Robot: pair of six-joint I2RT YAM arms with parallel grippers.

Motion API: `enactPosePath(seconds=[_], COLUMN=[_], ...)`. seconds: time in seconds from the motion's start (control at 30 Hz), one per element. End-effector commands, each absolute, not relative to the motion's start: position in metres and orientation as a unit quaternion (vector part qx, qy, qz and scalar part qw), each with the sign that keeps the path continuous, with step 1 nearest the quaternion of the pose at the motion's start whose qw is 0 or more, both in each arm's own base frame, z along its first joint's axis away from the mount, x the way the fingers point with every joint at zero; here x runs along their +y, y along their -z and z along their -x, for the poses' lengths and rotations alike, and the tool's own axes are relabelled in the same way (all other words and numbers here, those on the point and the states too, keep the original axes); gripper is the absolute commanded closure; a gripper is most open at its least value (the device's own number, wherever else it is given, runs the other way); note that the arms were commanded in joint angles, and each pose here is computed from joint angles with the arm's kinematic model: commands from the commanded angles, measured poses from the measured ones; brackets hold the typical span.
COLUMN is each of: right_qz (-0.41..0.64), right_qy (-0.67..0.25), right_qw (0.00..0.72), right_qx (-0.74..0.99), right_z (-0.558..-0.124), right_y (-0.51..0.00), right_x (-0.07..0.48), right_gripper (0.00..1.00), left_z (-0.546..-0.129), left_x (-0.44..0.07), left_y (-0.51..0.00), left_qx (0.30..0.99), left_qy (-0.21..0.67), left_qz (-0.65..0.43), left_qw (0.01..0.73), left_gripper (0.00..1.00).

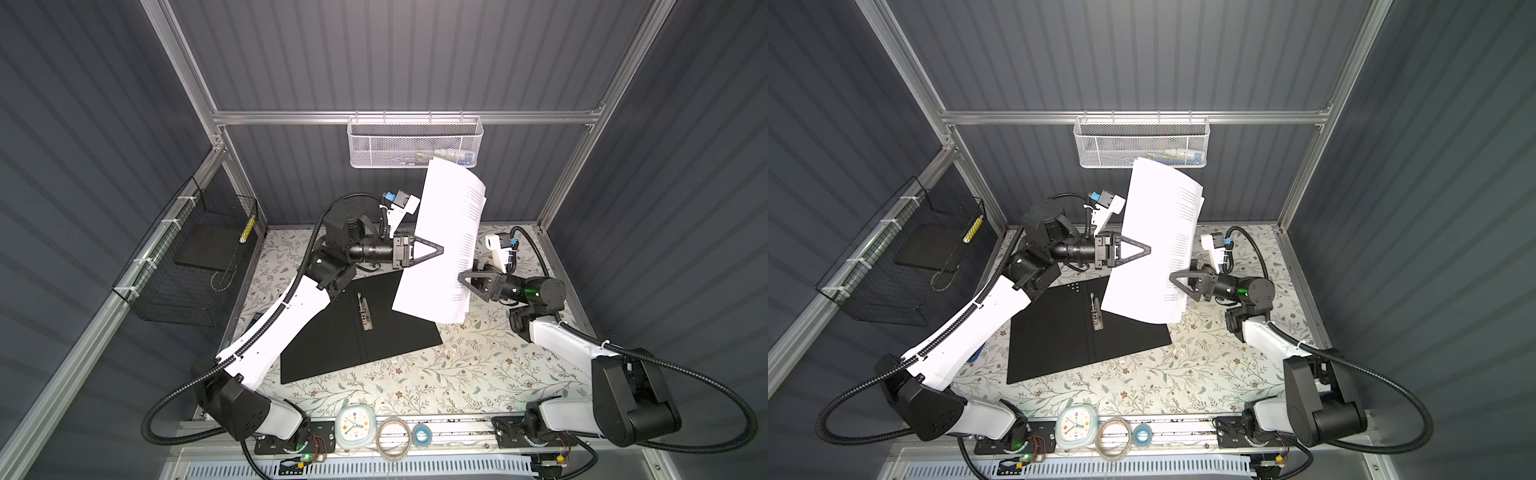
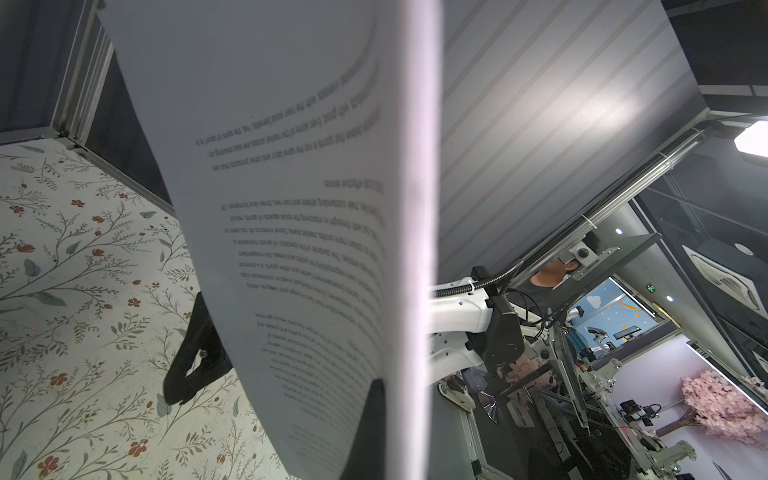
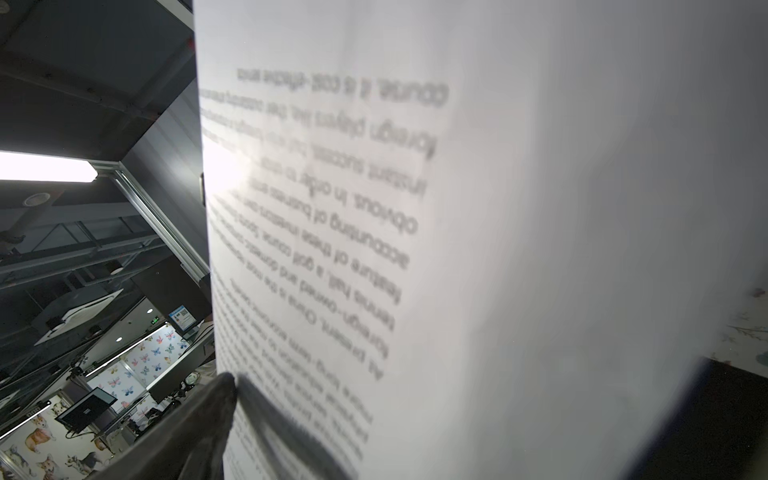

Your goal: Put the files into the folder

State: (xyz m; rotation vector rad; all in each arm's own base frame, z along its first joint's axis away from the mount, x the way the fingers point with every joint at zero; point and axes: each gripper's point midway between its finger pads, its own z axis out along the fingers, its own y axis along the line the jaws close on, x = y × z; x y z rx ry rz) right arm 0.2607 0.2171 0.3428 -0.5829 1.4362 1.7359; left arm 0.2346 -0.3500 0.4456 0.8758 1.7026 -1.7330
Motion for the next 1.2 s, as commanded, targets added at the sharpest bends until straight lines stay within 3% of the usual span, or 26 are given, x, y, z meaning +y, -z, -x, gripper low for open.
enactPosePath(seconds=[0.0,0.2,0.5,0.63,0.97,1.07,1.13,1.17], right_qz=[0.247,0.243,0.198,0.172,0.111,0.100,0.096,0.094], right_qy=[-0.685,-0.692,-0.710,-0.717,-0.731,-0.725,-0.713,-0.704], right_qw=[0.414,0.414,0.377,0.356,0.298,0.286,0.278,0.273], right_qx=[0.546,0.539,0.561,0.574,0.603,0.618,0.637,0.649], right_z=[-0.252,-0.241,-0.255,-0.267,-0.312,-0.319,-0.321,-0.322], right_y=[-0.361,-0.372,-0.359,-0.348,-0.319,-0.313,-0.305,-0.299], right_x=[0.216,0.212,0.213,0.214,0.224,0.226,0.227,0.228], right_gripper=[0.02,0.09,0.30,0.41,0.85,0.93,0.99,1.00], left_z=[-0.228,-0.235,-0.272,-0.298,-0.320,-0.330,-0.335,-0.337], left_x=[-0.344,-0.338,-0.318,-0.300,-0.290,-0.285,-0.277,-0.270], left_y=[-0.449,-0.422,-0.388,-0.367,-0.321,-0.309,-0.302,-0.301], left_qx=[0.627,0.669,0.740,0.789,0.824,0.838,0.851,0.855], left_qy=[0.641,0.598,0.509,0.430,0.381,0.351,0.319,0.301], left_qz=[-0.340,-0.329,-0.274,-0.227,-0.186,-0.177,-0.170,-0.163], left_qw=[0.282,0.295,0.344,0.375,0.377,0.379,0.381,0.390], left_gripper=[1.00,1.00,1.00,1.00,1.00,0.83,0.35,0.16])
